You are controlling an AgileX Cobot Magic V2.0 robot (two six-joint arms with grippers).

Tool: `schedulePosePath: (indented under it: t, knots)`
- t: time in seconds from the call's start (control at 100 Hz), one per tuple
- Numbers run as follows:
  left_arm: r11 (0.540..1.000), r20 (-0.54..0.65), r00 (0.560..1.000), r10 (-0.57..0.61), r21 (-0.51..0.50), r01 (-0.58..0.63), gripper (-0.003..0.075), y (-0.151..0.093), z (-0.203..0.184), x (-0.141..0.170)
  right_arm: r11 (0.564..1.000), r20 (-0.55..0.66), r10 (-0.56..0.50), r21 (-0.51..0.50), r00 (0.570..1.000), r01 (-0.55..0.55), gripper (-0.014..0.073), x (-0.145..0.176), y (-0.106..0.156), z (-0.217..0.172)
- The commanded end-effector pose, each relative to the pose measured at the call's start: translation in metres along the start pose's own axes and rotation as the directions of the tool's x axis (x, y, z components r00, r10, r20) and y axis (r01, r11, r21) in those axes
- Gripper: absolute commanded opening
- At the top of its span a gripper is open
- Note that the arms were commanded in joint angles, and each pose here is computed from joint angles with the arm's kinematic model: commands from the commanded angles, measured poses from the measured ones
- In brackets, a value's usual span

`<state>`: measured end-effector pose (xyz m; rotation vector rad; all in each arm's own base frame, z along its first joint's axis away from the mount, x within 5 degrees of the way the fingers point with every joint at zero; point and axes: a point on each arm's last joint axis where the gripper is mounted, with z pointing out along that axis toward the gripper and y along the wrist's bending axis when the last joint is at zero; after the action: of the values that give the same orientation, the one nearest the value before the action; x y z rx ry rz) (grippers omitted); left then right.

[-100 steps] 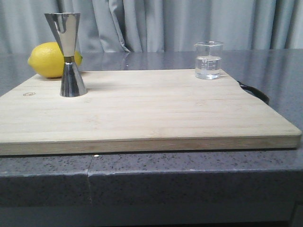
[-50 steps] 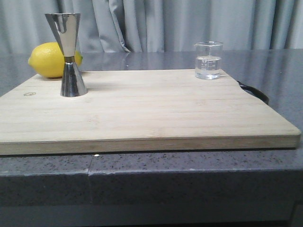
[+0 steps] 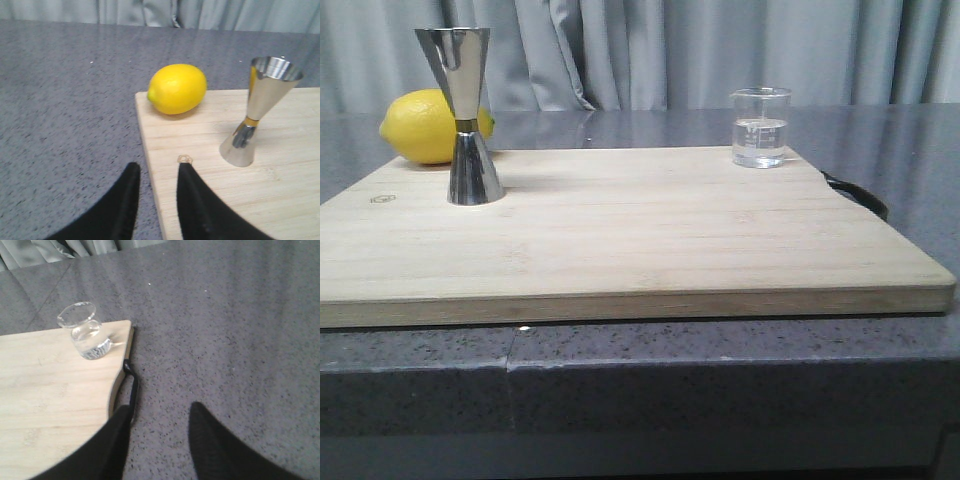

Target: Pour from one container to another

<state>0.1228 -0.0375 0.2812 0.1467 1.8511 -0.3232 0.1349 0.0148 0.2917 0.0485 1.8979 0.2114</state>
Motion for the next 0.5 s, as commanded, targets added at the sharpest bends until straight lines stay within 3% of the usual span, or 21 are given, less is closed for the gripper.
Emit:
schedulePosePath:
  t: [0.0, 0.07, 0.12, 0.49]
  knots:
    - [0.998, 0.134, 0.991, 0.029, 0.046, -0.036, 0.0382, -0.009, 0.002, -0.022, 1.000, 0.147, -0.025, -0.013, 0.989, 0.027, 0.0434, -0.023, 0.004, 0.003]
    - [0.995, 0.153, 0.988, 0.034, 0.083, -0.048, 0.0493, -0.015, 0.006, -0.023, 0.999, 0.157, -0.028, -0.027, 0.987, 0.033, 0.0479, -0.023, 0.007, 0.007]
    - [0.993, 0.163, 0.986, 0.037, 0.106, -0.055, 0.0521, -0.020, 0.010, -0.023, 0.999, 0.157, -0.030, -0.037, 0.987, 0.036, 0.0477, -0.023, 0.009, 0.011]
    - [0.973, 0.265, 0.961, 0.080, 0.191, -0.133, 0.0513, -0.054, 0.062, -0.016, 0.987, 0.220, -0.081, -0.114, 0.972, 0.109, 0.0477, -0.019, 0.029, 0.044]
